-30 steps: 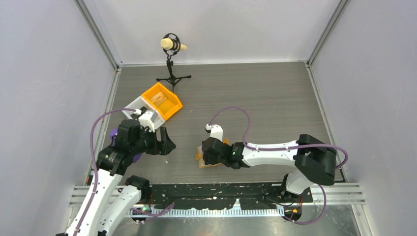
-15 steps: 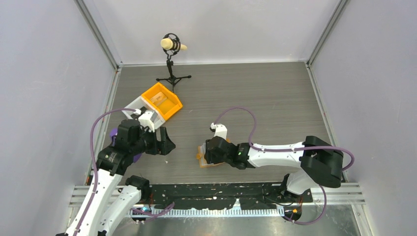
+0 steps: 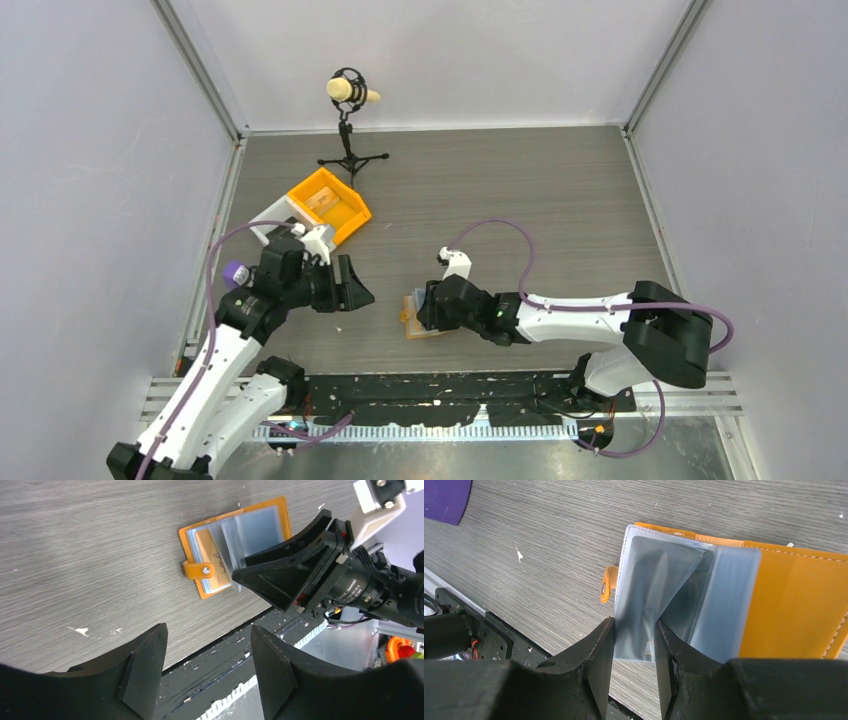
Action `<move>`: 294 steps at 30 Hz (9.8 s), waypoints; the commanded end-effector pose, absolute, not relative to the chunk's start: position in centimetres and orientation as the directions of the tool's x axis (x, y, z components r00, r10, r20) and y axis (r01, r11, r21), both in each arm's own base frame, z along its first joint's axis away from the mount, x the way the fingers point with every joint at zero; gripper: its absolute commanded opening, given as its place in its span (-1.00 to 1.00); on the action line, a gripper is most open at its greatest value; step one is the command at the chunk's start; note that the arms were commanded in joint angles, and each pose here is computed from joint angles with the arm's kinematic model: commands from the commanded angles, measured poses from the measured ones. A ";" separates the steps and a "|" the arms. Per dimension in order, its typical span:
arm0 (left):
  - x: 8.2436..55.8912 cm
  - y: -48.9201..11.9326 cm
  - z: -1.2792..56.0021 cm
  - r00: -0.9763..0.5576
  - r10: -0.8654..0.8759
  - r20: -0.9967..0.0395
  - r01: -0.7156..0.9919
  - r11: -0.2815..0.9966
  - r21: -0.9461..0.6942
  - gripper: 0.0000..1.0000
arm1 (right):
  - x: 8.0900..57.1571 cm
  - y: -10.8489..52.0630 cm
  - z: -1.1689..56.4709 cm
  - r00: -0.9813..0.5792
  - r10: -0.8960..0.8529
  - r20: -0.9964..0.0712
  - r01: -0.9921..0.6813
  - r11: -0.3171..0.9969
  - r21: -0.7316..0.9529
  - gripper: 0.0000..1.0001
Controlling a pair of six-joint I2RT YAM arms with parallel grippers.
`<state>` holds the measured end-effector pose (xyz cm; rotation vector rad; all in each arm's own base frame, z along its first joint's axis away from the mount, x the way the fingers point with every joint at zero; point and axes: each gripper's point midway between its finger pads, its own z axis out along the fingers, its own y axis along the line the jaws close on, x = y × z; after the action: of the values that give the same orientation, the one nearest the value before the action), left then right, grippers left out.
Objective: Take the credit cards out of the card holder
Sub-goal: Remove the credit card from the card holder.
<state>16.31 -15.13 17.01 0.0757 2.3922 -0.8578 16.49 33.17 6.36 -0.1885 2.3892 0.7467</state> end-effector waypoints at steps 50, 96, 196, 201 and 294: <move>22.6 -28.5 8.0 -0.932 0.036 -0.360 0.245 0.796 -0.554 -0.58 | 17.7 32.5 8.5 -0.778 0.127 -0.615 -0.321 0.761 0.563 0.13; 19.2 -26.2 12.3 -0.855 -0.098 -0.510 0.250 0.783 -0.570 -0.40 | 18.6 30.5 10.9 -0.792 0.125 -0.598 -0.361 0.693 0.624 -0.52; 18.8 -29.6 4.1 -0.850 -0.189 -0.492 0.164 0.792 -0.588 -0.06 | 18.0 27.5 2.3 -0.891 0.124 -0.437 -0.209 0.742 0.637 -0.50; 18.6 -29.8 4.3 -0.851 -0.198 -0.486 0.166 0.776 -0.608 -0.11 | 17.7 27.2 1.5 -0.898 0.114 -0.426 -0.202 0.753 0.627 -0.54; 18.0 -28.4 5.9 -0.887 -0.281 -0.365 0.122 0.621 -0.774 -1.00 | 17.4 24.7 -0.4 -0.894 0.134 -0.427 -0.174 0.775 0.608 -0.62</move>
<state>17.25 -28.49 4.76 -0.1477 2.4280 -1.1846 18.66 26.92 2.29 -0.0201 2.4074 1.0521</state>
